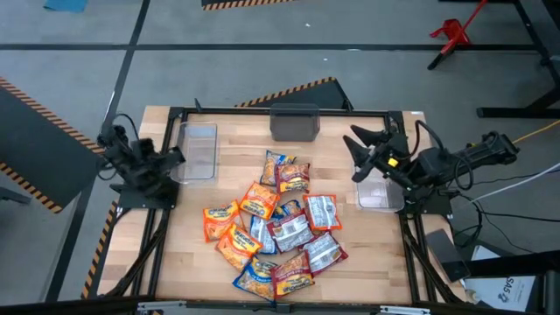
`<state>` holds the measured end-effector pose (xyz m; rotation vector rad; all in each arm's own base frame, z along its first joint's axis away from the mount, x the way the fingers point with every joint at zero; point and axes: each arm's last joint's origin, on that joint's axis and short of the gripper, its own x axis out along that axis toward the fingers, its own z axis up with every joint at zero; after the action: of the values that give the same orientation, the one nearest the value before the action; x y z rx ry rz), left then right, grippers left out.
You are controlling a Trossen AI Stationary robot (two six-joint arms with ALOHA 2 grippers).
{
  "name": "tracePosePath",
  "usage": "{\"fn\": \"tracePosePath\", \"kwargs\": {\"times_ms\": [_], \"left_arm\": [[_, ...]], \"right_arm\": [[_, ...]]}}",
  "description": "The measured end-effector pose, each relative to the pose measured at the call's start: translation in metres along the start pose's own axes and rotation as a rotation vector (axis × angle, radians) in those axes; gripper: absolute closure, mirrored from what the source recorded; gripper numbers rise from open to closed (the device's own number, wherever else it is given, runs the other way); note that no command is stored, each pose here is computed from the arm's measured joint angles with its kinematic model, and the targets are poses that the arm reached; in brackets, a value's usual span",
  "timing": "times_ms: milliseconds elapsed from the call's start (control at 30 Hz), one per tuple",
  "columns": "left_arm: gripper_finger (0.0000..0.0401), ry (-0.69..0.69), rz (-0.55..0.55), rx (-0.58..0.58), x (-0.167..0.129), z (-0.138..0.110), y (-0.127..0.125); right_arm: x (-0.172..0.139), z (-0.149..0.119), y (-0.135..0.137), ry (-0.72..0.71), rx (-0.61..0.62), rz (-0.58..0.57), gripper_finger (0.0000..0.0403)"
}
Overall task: Sort Maruchan noodles
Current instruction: Put the red noodle pack into the right transparent bin
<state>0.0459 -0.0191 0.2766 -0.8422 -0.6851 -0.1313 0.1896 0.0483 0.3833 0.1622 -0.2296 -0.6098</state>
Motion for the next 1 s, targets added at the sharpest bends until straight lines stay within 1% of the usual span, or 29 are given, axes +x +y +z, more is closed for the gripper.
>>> {"fn": "tracePosePath", "kwargs": {"times_ms": [100, 200, 267, 333, 400, 500, 567, 633, 733, 833, 900, 1000], "left_arm": [[0.0376, -0.011, -0.052, 0.118, 0.018, 0.017, -0.021], [0.0350, -0.018, -0.115, 0.274, 0.036, 0.027, -0.042], [0.0331, -0.022, -0.156, 0.380, 0.048, 0.032, -0.055], [0.0310, -0.018, -0.224, 0.478, 0.059, 0.035, -0.068], [0.0290, -0.009, -0.286, 0.575, 0.069, 0.037, -0.079], [0.0262, 0.040, -0.316, 0.690, 0.085, 0.036, -0.094], [0.0244, 0.096, -0.318, 0.736, 0.094, 0.036, -0.102], [0.0225, 0.156, -0.309, 0.774, 0.103, 0.036, -0.109], [0.0201, 0.249, -0.241, 0.836, 0.112, 0.031, -0.114], [0.0177, 0.285, -0.174, 0.852, 0.117, 0.031, -0.117], [0.0164, 0.289, -0.134, 0.851, 0.120, 0.033, -0.118], [0.0149, 0.287, -0.091, 0.850, 0.120, 0.036, -0.118]], "right_arm": [[0.004, 0.005, 0.005, 0.002, -0.002, 0.000, 0.0216], [0.008, 0.005, 0.011, 0.028, -0.026, 0.006, 0.0193], [0.014, 0.003, 0.014, 0.054, -0.027, -0.005, 0.0168], [0.022, -0.002, 0.018, 0.097, -0.042, 0.004, 0.0137], [0.033, -0.010, 0.022, 0.160, -0.077, 0.014, 0.0105], [0.053, -0.026, 0.027, 0.293, -0.181, 0.033, 0.0067], [0.067, -0.039, 0.032, 0.410, -0.259, 0.043, 0.0050], [0.081, -0.054, 0.032, 0.558, -0.349, 0.040, 0.0039], [0.102, -0.078, 0.030, 0.798, -0.437, 0.024, 0.0036], [0.119, -0.104, 0.030, 1.007, -0.489, 0.033, 0.0039], [0.127, -0.126, 0.031, 1.108, -0.534, 0.046, 0.0040], [0.135, -0.159, 0.037, 1.184, -0.601, 0.086, 0.0040]]}}
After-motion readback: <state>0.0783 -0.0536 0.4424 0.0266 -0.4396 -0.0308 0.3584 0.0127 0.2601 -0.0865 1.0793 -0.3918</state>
